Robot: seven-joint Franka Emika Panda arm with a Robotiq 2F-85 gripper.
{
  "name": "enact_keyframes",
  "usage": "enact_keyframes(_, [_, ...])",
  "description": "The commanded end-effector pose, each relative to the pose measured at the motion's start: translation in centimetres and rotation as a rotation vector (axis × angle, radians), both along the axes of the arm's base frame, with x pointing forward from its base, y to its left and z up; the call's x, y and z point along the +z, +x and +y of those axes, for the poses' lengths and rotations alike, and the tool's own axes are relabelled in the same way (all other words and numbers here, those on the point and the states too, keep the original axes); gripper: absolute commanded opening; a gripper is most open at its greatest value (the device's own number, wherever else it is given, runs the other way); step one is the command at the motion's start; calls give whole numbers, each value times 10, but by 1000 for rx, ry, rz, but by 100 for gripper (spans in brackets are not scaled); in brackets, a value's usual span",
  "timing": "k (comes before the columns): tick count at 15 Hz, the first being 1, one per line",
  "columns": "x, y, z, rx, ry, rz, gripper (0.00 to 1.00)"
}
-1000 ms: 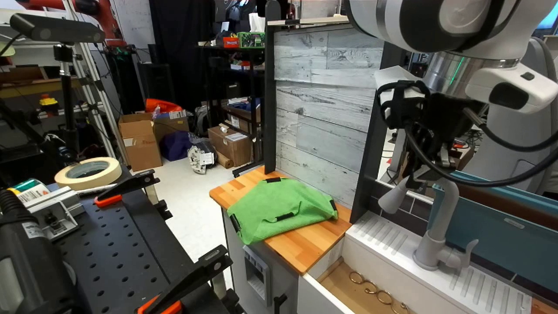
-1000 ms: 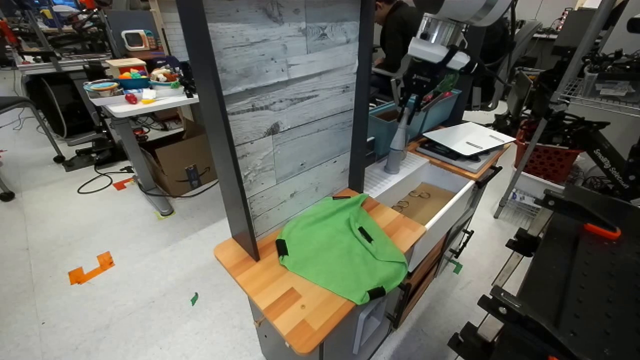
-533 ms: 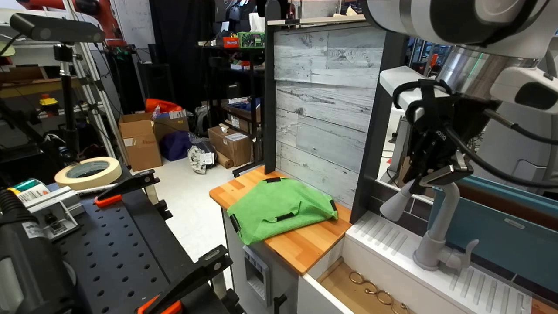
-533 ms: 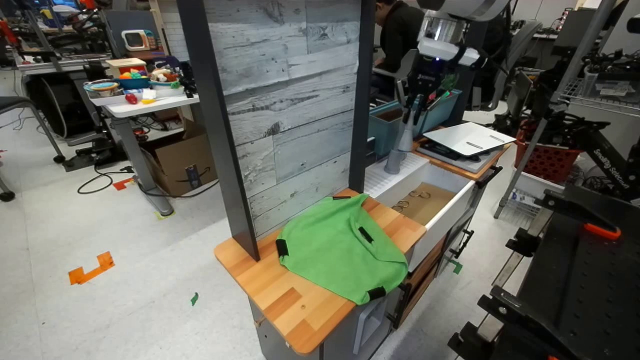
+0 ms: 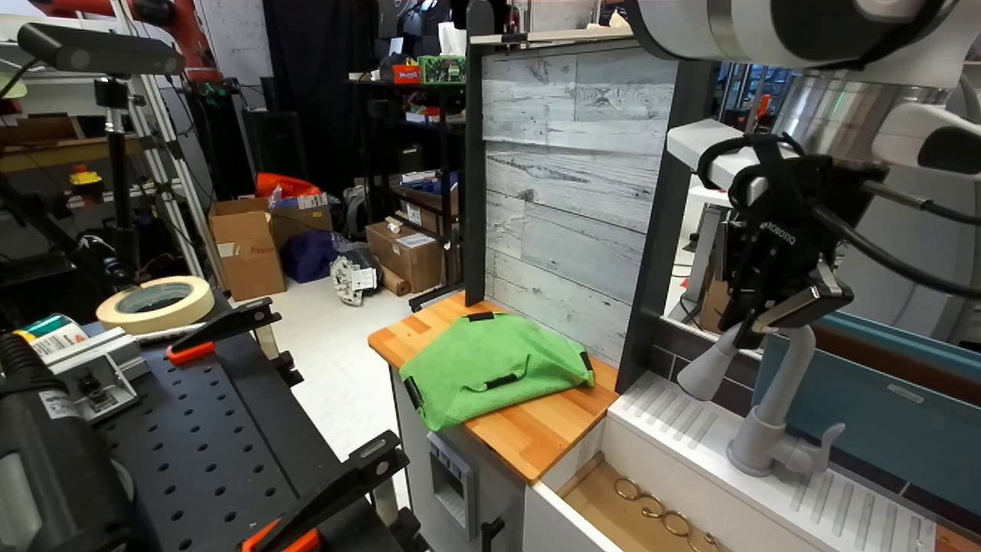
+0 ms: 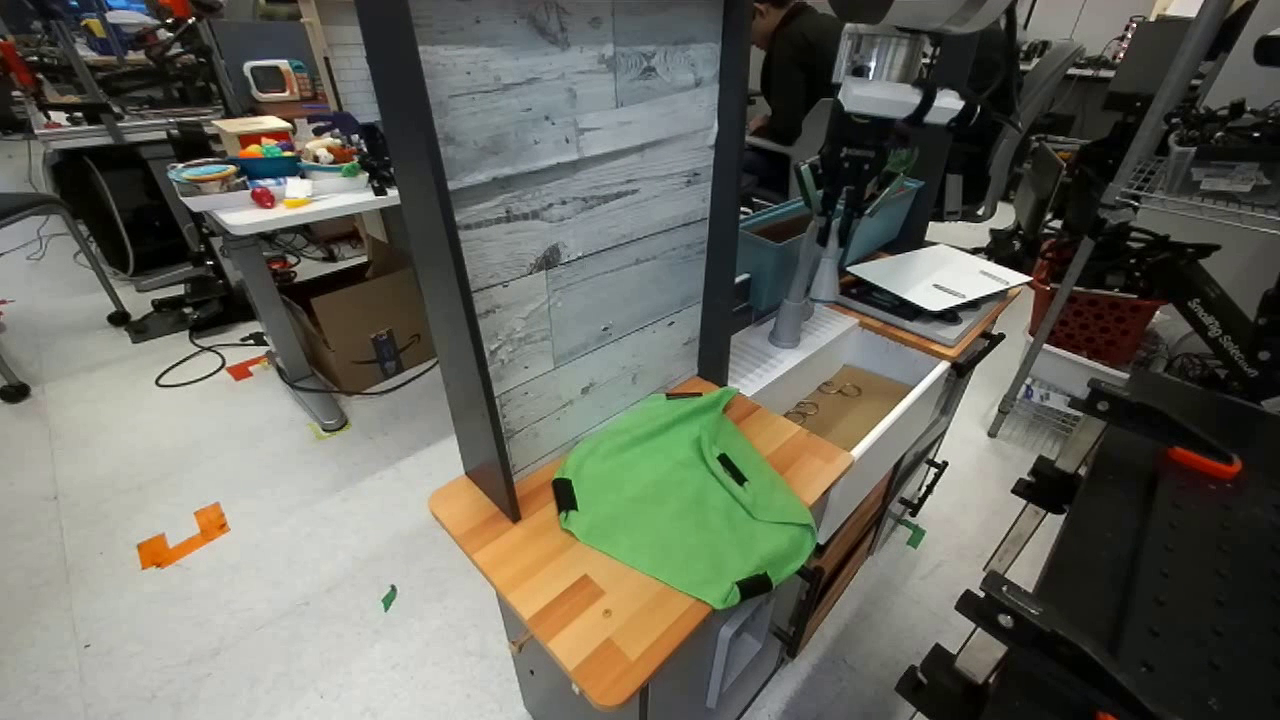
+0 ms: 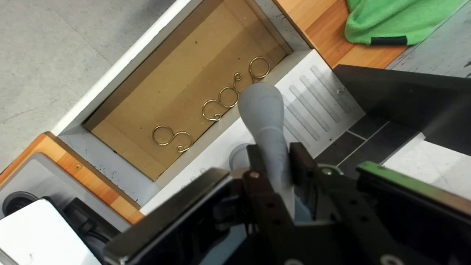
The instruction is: Turn faucet to the right
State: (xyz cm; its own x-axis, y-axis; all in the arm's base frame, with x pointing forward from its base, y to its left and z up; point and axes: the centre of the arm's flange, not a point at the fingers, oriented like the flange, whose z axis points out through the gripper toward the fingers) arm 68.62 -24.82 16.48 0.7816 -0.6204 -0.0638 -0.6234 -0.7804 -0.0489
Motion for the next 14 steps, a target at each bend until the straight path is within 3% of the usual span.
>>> enact_keyframes(1, [-5,-29,-47,-39,-110,100,6])
enact_keyframes(8, [-4,-32,-59,-65,-134,72,6])
enact_keyframes(9, [-4,-33,-57,-66,-130,77,47])
enact_keyframes(11, [-5,-34,-55,-82,-128,95,55])
enact_keyframes(14, [-6,-37,-50,-93,-125,135,77])
